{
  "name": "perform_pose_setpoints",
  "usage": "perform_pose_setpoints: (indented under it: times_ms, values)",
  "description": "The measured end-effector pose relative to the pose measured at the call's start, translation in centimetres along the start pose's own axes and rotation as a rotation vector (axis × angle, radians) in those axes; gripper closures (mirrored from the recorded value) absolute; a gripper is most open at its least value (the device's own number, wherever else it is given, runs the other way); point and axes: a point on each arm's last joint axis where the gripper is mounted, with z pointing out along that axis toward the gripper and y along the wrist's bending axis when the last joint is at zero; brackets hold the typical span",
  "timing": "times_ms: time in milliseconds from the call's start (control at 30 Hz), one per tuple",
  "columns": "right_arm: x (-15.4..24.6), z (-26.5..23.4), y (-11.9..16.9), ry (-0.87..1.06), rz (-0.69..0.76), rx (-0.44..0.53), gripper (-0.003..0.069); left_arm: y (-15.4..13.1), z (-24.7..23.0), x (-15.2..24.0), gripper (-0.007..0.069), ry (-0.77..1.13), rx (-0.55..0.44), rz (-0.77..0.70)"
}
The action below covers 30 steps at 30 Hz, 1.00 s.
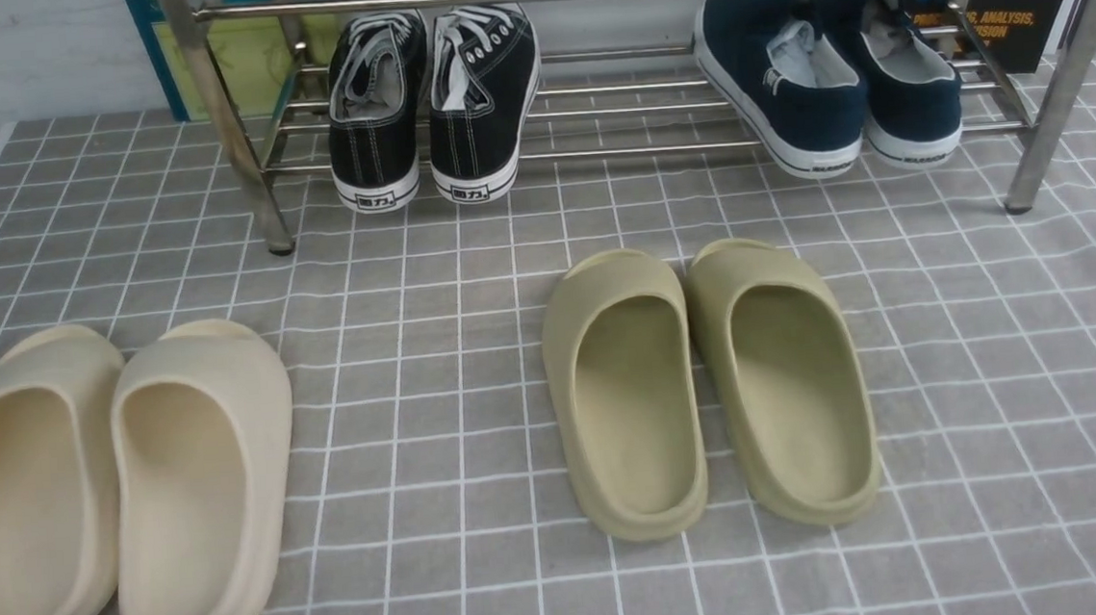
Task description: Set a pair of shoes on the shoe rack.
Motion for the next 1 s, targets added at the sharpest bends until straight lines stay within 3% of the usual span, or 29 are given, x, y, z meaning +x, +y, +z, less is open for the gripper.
perform_pose_setpoints:
  times_ms: [167,300,400,533,1000]
  values:
    - [4.6,0.2,-0.6,-0.143,0.035,0.067,0.0663,0.0,0.0,0.0,0.0386,0.0,0.0,-0.001]
    - [9.3,-0.3,-1.4,-0.182,0.053,0.189,0.0663,0.0,0.0,0.0,0.0386,0.0,0.0,-0.001]
    - [14.5,-1.0,-2.2,-0.158,0.091,0.344,0.0663,0.0,0.0,0.0,0.0386,0.0,0.0,-0.001]
    - [18.7,-1.4,-2.4,-0.14,0.12,0.452,0.0663,0.0,0.0,0.0,0.0386,0.0,0.0,-0.001]
    - [21.5,-1.6,-2.1,0.056,0.209,0.454,0.0663,0.0,0.0,0.0,0.0386,0.0,0.0,0.0]
